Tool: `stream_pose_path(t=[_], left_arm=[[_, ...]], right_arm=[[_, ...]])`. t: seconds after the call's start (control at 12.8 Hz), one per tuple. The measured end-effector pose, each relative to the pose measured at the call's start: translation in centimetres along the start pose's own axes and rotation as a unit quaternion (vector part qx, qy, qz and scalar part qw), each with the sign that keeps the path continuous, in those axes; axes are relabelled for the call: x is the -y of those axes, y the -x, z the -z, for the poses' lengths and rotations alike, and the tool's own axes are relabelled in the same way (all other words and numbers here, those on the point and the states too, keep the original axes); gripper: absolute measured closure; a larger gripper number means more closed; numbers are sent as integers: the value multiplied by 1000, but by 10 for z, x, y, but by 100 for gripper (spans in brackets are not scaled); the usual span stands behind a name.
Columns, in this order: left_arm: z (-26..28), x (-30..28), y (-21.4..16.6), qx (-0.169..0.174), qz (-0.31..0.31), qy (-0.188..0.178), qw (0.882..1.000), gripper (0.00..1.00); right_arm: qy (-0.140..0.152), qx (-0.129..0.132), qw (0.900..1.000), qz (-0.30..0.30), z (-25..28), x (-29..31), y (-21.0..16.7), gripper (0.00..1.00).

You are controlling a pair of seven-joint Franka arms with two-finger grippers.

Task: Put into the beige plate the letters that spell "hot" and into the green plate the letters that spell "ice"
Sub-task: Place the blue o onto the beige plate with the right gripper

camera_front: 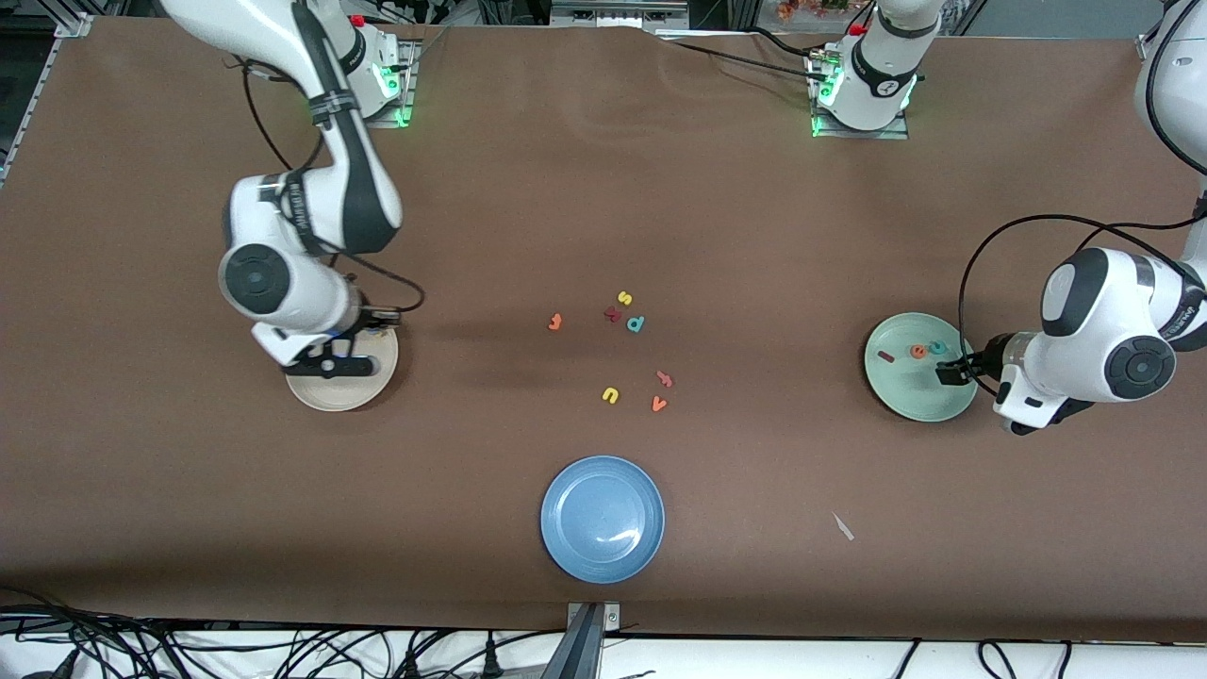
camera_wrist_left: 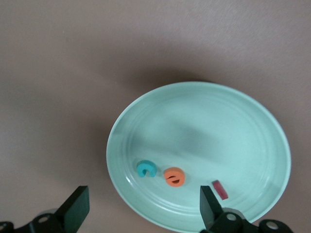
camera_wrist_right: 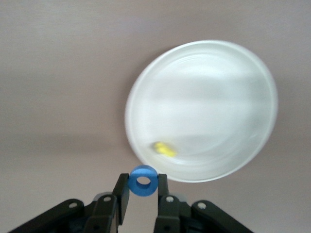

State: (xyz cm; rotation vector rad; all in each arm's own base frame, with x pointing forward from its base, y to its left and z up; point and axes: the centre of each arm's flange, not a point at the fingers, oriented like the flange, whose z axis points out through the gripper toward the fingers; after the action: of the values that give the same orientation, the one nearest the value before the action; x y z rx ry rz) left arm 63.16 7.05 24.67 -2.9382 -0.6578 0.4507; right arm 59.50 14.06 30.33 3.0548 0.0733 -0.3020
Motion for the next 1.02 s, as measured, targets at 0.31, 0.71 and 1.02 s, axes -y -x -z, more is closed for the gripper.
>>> stream_pose_path(t=[0.31,0.71,1.02], left_arm=[[2,-1,-2,-10,0,8,1000,0],[2,0,-4,-13,1,11,1000,0],[2,0,-4,-13,2,12,1000,0]], right_arm=[[-21,5,1000,-2,-1,-17,-2,55],[-38,12,999,-14,-3,-12,-1,11],[-68,22,994,-86,-11,63,11,12]])
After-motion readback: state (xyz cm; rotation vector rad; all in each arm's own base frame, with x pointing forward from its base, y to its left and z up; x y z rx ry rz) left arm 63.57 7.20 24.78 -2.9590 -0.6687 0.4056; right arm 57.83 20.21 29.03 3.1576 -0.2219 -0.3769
